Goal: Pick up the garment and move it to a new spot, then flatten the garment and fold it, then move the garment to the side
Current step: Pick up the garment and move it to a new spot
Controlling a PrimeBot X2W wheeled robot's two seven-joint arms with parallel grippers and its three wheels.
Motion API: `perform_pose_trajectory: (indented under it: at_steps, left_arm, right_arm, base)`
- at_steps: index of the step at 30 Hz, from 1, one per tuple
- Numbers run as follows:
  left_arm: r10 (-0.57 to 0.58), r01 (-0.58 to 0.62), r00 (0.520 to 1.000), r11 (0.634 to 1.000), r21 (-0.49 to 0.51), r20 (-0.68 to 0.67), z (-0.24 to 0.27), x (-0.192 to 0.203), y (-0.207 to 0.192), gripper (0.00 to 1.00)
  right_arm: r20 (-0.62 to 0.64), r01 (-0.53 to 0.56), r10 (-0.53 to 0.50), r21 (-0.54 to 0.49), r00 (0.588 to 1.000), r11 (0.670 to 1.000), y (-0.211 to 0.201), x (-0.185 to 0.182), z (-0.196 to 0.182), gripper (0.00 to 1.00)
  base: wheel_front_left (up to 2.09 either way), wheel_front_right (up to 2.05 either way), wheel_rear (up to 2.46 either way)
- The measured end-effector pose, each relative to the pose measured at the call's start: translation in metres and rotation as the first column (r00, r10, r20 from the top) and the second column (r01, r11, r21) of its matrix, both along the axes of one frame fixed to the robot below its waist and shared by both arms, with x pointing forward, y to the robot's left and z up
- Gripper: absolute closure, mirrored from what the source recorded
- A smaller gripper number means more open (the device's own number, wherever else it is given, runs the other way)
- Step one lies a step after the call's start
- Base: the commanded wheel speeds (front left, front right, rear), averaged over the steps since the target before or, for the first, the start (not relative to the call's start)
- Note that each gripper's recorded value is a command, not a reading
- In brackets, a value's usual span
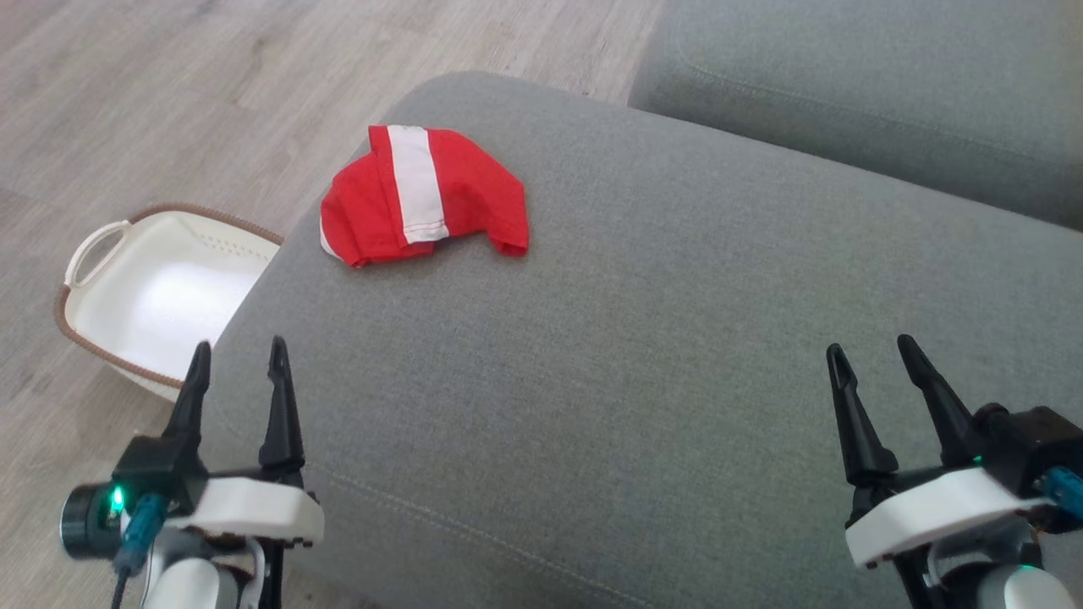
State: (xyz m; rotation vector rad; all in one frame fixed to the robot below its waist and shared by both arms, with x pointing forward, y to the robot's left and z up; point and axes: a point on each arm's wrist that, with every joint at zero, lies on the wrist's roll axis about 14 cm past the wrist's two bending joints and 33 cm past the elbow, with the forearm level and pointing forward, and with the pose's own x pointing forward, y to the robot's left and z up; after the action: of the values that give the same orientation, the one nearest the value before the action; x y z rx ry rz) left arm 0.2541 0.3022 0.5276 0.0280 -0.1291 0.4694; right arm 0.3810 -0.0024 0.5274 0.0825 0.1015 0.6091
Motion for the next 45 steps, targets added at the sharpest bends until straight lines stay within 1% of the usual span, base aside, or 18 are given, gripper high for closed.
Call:
perform_pose_trajectory:
  at_steps: [8, 11, 14, 19, 21, 25, 29, 33, 37, 39, 41, 42, 43, 44, 45]
  left_arm:
    - [0.028, -0.028, 1.0, 1.0, 0.013, 0.001, 0.004, 0.008, 0.01, 0.0]
    - [0.014, -0.014, 1.0, 1.0, 0.026, 0.016, 0.013, 0.021, 0.014, 0.0]
    - [-0.016, 0.014, 0.999, 0.999, 0.041, 0.048, 0.028, 0.048, 0.017, 0.0]
    - [-0.086, 0.084, 0.995, 0.995, 0.045, 0.058, 0.043, 0.109, 0.025, 0.0]
    - [-0.119, 0.119, 0.993, 0.993, 0.021, 0.025, 0.035, 0.134, 0.025, 0.0]
    - [-0.152, 0.147, 0.984, 0.987, -0.061, -0.09, -0.004, 0.175, 0.029, 0.0]
    - [-0.197, 0.165, 0.953, 0.975, -0.148, -0.232, -0.053, 0.206, 0.022, 0.0]
    - [-0.234, 0.148, 0.897, 0.959, -0.243, -0.375, -0.102, 0.225, 0.014, 0.0]
    - [-0.262, 0.095, 0.827, 0.937, -0.335, -0.498, -0.149, 0.228, 0.006, 0.0]
    - [-0.268, 0.07, 0.792, 0.933, -0.354, -0.549, -0.168, 0.226, 0.003, 0.0]
    - [-0.266, 0.052, 0.773, 0.932, -0.359, -0.576, -0.179, 0.228, 0.003, 0.0]
    - [-0.267, 0.048, 0.77, 0.93, -0.365, -0.579, -0.181, 0.231, 0.002, 0.05]
    - [-0.264, 0.046, 0.771, 0.931, -0.363, -0.58, -0.182, 0.234, 0.003, 0.33]
    - [-0.256, 0.045, 0.775, 0.934, -0.353, -0.578, -0.182, 0.238, 0.005, 0.55]
    - [-0.255, 0.047, 0.777, 0.936, -0.35, -0.576, -0.182, 0.241, 0.006, 0.86]
  right_arm:
    - [-0.016, -0.001, 0.001, -0.008, 1.0, 1.0, 0.001, 0.006, -0.006, 0.0]
    - [-0.02, -0.005, 0.005, -0.008, 1.0, 1.0, 0.002, 0.011, -0.008, 0.0]
    - [-0.014, -0.012, 0.012, -0.015, 1.0, 1.0, 0.002, 0.02, -0.007, 0.0]
    - [-0.014, -0.002, 0.001, -0.041, 1.0, 0.999, -0.006, 0.038, -0.011, 0.0]
    - [-0.024, 0.01, -0.011, -0.049, 1.0, 0.999, -0.011, 0.045, -0.016, 0.0]
    - [-0.049, 0.041, -0.045, -0.077, 0.998, 0.996, -0.027, 0.058, -0.029, 0.0]
    - [-0.073, 0.079, -0.086, -0.097, 0.994, 0.992, -0.044, 0.068, -0.042, 0.0]
    - [-0.103, 0.117, -0.132, -0.134, 0.986, 0.984, -0.064, 0.074, -0.058, 0.0]
    - [-0.116, 0.163, -0.181, -0.154, 0.977, 0.975, -0.083, 0.078, -0.065, 0.0]
    - [-0.133, 0.183, -0.206, -0.168, 0.97, 0.969, -0.092, 0.079, -0.073, 0.0]
    - [-0.144, 0.2, -0.226, -0.178, 0.963, 0.964, -0.1, 0.08, -0.078, 0.0]
    - [-0.147, 0.207, -0.235, -0.182, 0.961, 0.961, -0.103, 0.08, -0.081, 0.0]
    - [-0.152, 0.211, -0.24, -0.185, 0.959, 0.96, -0.105, 0.081, -0.083, 0.0]
    - [-0.157, 0.213, -0.243, -0.187, 0.957, 0.959, -0.106, 0.081, -0.085, 0.0]
    - [-0.161, 0.215, -0.246, -0.189, 0.956, 0.958, -0.107, 0.081, -0.087, 0.0]
  base:
    - [0.0, 0.0, 0.0]
    - [0.0, 0.0, 0.0]
    - [0.0, 0.0, 0.0]
    - [0.0, 0.0, 0.0]
    - [0.0, 0.0, 0.0]
    - [0.0, 0.0, 0.0]
    - [0.0, 0.0, 0.0]
    - [0.0, 0.0, 0.0]
    - [0.0, 0.0, 0.0]
    - [0.0, 0.0, 0.0]
    - [0.0, 0.0, 0.0]
    - [0.0, 0.0, 0.0]
    - [0.0, 0.0, 0.0]
    - [0.0, 0.0, 0.0]
    - [0.0, 0.0, 0.0]
